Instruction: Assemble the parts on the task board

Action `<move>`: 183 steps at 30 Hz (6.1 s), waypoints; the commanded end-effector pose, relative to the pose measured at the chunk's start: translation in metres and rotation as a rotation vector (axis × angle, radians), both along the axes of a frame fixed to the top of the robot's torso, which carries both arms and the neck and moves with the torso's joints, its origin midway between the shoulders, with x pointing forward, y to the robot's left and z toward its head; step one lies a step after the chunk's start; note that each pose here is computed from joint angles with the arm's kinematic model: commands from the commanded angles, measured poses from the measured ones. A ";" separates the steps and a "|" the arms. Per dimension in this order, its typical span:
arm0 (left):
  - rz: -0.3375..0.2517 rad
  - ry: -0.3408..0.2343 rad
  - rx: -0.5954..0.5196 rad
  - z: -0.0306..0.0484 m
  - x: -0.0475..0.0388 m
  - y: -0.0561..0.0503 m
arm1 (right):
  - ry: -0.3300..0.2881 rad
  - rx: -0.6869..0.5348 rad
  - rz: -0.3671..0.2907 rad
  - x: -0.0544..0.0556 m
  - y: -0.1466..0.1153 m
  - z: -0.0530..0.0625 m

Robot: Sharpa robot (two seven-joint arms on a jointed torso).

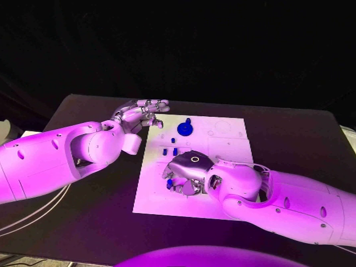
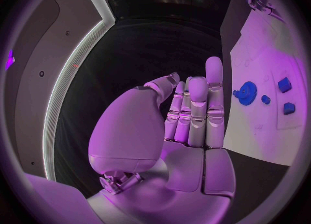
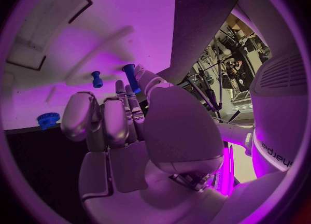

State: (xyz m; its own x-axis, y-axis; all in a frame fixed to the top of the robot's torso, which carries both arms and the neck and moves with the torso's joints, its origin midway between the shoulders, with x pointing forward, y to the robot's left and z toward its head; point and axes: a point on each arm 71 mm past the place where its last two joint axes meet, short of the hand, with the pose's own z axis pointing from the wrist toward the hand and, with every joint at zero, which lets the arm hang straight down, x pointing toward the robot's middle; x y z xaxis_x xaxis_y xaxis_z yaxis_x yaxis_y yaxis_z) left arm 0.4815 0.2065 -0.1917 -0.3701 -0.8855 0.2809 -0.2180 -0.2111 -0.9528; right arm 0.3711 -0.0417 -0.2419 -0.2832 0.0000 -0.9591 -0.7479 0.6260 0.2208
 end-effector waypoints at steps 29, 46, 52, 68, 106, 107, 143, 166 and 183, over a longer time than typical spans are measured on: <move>-0.018 -0.003 -0.012 0.0020 -0.0055 0.002 | 0.183 0.053 -0.648 0.003 -0.187 0.037; -0.013 0.000 -0.007 0.0007 -0.0060 0.006 | 0.215 -0.062 -0.672 -0.011 -0.188 0.013; -0.012 0.002 -0.006 0.0005 -0.0063 0.006 | 0.229 -0.068 -0.658 -0.013 -0.180 0.005; -0.015 0.007 -0.005 -0.0002 -0.0067 0.007 | 0.230 -0.122 -0.626 -0.010 -0.169 -0.012; -0.032 0.013 -0.010 -0.0010 -0.0096 0.005 | 0.345 0.133 -0.659 -0.013 -0.129 0.007; -0.033 0.013 -0.010 -0.0010 -0.0097 0.004 | 0.353 0.121 -0.652 -0.012 -0.127 0.006; -0.039 0.015 -0.012 -0.0006 -0.0106 0.004 | 0.265 0.031 -0.579 -0.007 -0.112 0.000; -0.039 0.015 -0.012 -0.0010 -0.0099 0.003 | 0.207 0.037 -0.596 -0.002 -0.119 0.002; -0.035 0.014 -0.011 -0.0002 -0.0119 0.006 | 0.210 0.021 -0.721 -0.009 -0.198 0.022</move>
